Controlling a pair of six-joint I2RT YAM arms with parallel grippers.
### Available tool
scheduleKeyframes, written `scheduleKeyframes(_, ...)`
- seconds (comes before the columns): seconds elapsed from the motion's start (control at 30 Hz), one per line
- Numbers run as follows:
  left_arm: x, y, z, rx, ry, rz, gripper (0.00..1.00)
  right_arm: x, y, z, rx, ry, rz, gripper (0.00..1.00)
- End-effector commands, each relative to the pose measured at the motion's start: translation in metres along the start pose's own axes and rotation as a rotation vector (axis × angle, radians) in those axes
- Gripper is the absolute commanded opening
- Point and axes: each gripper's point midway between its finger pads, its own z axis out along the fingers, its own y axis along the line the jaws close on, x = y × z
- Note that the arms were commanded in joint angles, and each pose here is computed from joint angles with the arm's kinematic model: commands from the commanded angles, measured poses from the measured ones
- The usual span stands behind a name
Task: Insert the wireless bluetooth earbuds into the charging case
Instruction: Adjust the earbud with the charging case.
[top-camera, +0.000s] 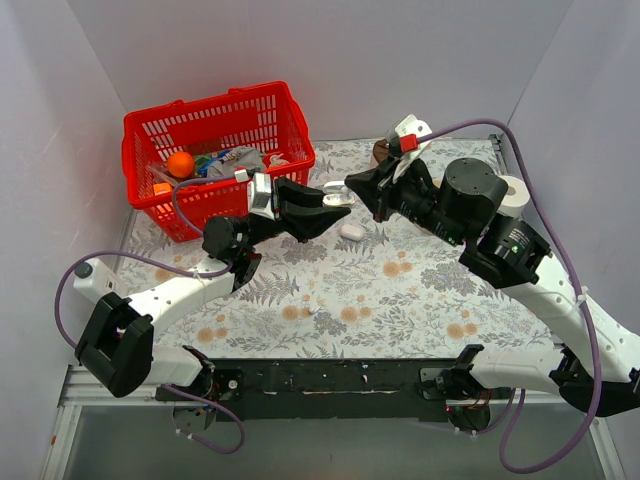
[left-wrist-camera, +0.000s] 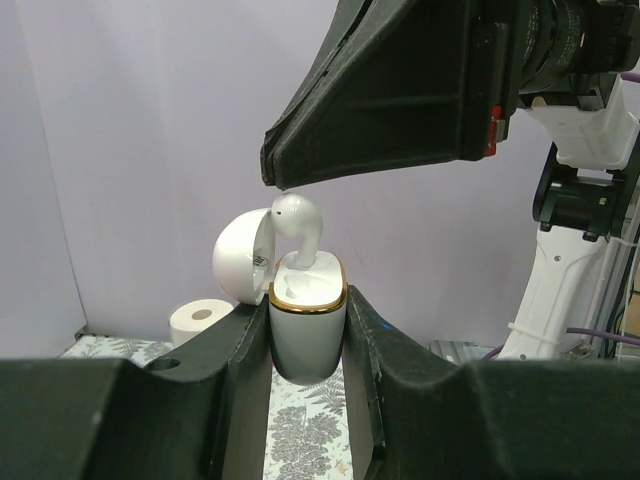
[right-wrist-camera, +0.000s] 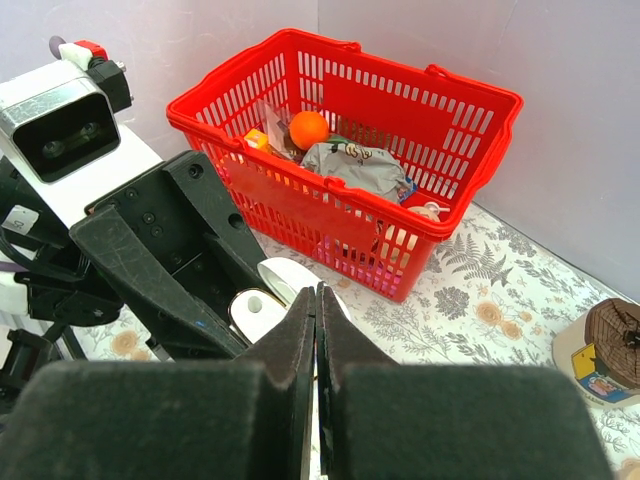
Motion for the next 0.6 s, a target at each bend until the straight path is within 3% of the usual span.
scheduleKeyframes(0.0, -0.020, -0.010, 0.000, 0.011, -0.050, 0.042, 0.00, -0.027, -0.003, -0.015, 0.025, -0.090, 0.014, 0.17)
scheduleKeyframes(0.1, -0.019, -0.009, 0.000, 0.006, -0.046, 0.045, 0.00, -0.029, -0.005, -0.018, 0.035, -0.101, 0.022, 0.40)
scheduleKeyframes(0.2, -0.019, -0.008, 0.000, -0.003, -0.045, 0.044, 0.00, -0.026, -0.002, -0.016, 0.020, -0.078, 0.032, 0.45)
scheduleKeyframes(0.47, -0.020, -0.002, 0.000, -0.035, -0.050, 0.046, 0.00, -0.010, -0.001, -0.008, 0.023, 0.009, 0.058, 0.46)
scheduleKeyframes(0.57, -0.022, -0.002, 0.000, -0.036, -0.053, 0.051, 0.00, -0.006, -0.004, -0.005, 0.042, 0.019, 0.066, 0.41)
